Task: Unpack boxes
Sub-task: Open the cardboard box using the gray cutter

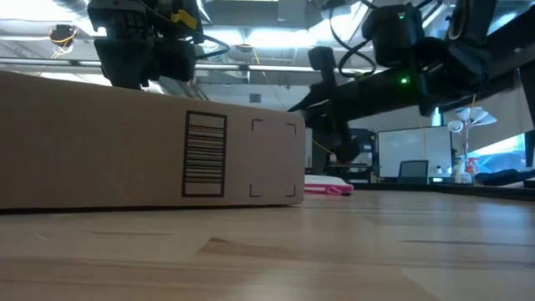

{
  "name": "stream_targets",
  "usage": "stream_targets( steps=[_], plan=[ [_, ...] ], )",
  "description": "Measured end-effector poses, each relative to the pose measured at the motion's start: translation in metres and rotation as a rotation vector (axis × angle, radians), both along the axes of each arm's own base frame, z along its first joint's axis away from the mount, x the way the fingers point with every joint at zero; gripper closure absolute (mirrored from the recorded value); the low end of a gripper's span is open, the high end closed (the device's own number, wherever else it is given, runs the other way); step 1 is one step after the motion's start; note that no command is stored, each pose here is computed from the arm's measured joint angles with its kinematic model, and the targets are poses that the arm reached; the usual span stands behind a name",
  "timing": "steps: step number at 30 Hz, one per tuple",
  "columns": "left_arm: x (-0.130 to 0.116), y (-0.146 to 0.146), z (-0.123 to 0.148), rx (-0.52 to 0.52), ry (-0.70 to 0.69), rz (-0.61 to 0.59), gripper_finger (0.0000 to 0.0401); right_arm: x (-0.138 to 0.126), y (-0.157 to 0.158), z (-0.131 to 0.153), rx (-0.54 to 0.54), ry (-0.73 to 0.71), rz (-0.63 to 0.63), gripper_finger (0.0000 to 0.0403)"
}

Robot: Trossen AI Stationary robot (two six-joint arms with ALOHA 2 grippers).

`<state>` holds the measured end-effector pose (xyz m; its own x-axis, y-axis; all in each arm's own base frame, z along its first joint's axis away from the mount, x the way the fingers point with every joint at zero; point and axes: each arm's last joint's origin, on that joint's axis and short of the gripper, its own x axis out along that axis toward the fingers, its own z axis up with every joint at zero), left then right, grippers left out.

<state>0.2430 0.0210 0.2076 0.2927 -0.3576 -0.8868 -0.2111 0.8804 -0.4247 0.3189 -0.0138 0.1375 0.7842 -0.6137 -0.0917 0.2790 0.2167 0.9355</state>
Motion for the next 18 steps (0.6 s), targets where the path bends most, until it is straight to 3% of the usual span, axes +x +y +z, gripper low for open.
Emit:
stream_targets(
  steps=[9, 18],
  plan=[
    [0.000, 0.000, 0.000, -0.004, 0.004, -0.001, 0.0162, 0.009, 0.000, -0.005, 0.018, -0.017, -0.003, 0.0336],
    [-0.001, -0.001, 0.000, -0.023, 0.015, 0.001, 0.0162, 0.007, 0.014, -0.007, 0.016, -0.010, 0.072, 0.0336]
  ],
)
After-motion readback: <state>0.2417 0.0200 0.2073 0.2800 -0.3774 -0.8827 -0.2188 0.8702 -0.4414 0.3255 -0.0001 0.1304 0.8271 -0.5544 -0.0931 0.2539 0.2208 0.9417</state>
